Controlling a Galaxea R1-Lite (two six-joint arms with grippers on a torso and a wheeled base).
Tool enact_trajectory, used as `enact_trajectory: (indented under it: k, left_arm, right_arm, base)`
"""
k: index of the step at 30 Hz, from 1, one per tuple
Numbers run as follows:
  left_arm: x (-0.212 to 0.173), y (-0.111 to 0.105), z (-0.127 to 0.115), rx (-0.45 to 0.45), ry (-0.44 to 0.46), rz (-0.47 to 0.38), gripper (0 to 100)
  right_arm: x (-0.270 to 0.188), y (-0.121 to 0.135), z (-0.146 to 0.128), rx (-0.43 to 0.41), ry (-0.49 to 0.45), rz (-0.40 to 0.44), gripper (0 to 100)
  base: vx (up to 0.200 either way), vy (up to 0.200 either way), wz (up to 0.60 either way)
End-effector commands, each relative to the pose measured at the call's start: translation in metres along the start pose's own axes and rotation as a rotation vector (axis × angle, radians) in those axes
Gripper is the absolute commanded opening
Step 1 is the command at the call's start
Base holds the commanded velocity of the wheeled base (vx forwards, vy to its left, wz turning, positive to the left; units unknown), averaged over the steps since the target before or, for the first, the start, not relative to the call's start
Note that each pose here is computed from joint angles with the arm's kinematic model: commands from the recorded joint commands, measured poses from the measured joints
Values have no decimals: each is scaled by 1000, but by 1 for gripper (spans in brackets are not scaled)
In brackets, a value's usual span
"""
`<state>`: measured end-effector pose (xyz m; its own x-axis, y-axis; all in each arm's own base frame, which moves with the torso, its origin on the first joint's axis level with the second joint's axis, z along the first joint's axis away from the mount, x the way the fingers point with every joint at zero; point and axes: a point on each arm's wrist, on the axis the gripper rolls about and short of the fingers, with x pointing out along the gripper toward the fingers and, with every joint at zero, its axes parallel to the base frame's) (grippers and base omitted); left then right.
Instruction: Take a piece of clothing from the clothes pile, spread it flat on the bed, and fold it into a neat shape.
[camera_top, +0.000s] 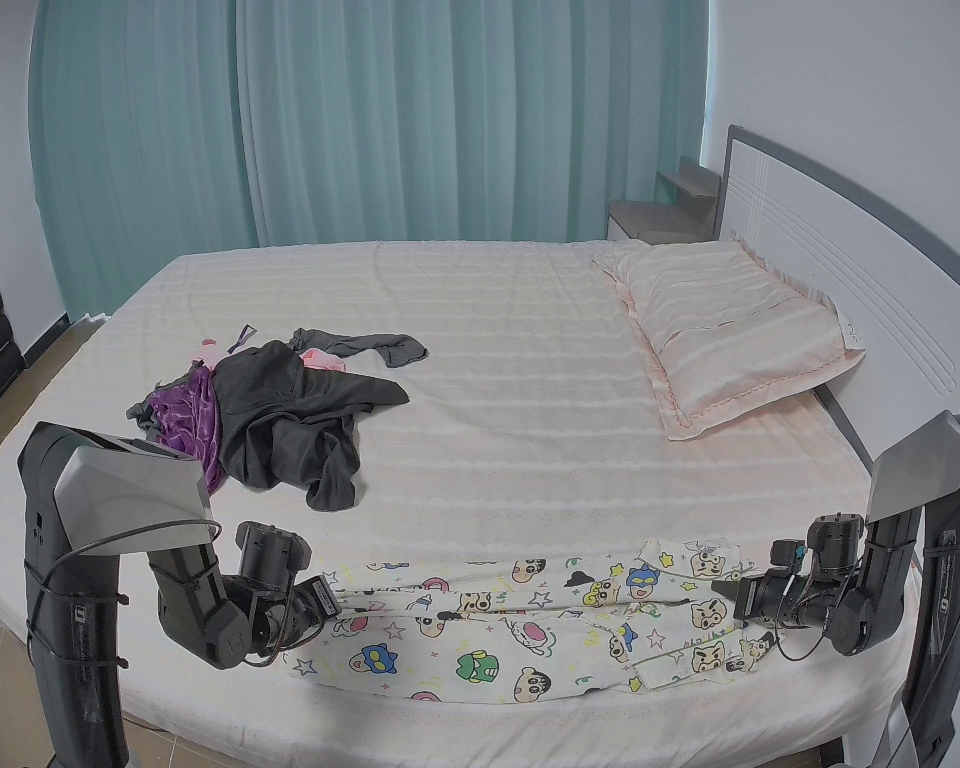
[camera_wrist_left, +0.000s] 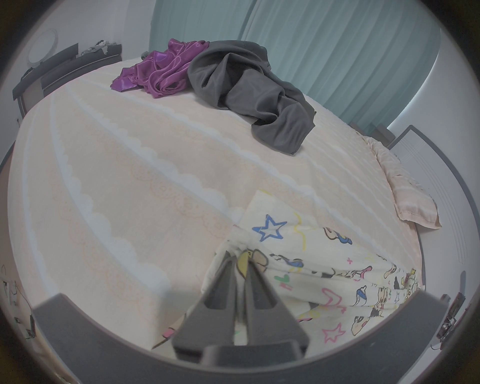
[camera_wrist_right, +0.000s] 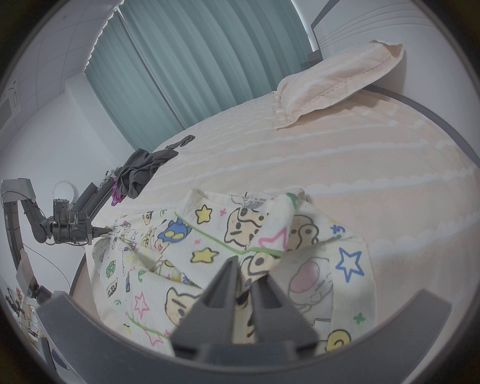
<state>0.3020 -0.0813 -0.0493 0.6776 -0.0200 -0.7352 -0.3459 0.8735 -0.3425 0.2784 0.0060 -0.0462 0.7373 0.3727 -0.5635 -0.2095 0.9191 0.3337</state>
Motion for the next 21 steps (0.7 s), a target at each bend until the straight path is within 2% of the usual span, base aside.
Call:
enact_trajectory:
  k: [1,8,12,18,21]
  left_arm:
    - [-1,2,-2,0,8,8,100]
    - [-6,9,-3,-34,11,17,100]
    - [-17,15,7,-124,-52,-25,100]
    - [-33,25,21,-189,-75,-67,100]
    - [-54,25,36,-308,-105,-130,100]
  right_arm:
    - [-3,1,1,2,-3,1,100]
    - [-12,2,9,7,-42,-6,100]
    - [-21,-1,14,13,-69,-35,100]
    - [-23,-7,14,52,-79,-88,100]
    - [-26,-10,25,108,-134,-116,100]
  base:
    - [0,0,0]
    - [0,0,0]
    - [0,0,0]
    - [0,0,0]
    - [0,0,0]
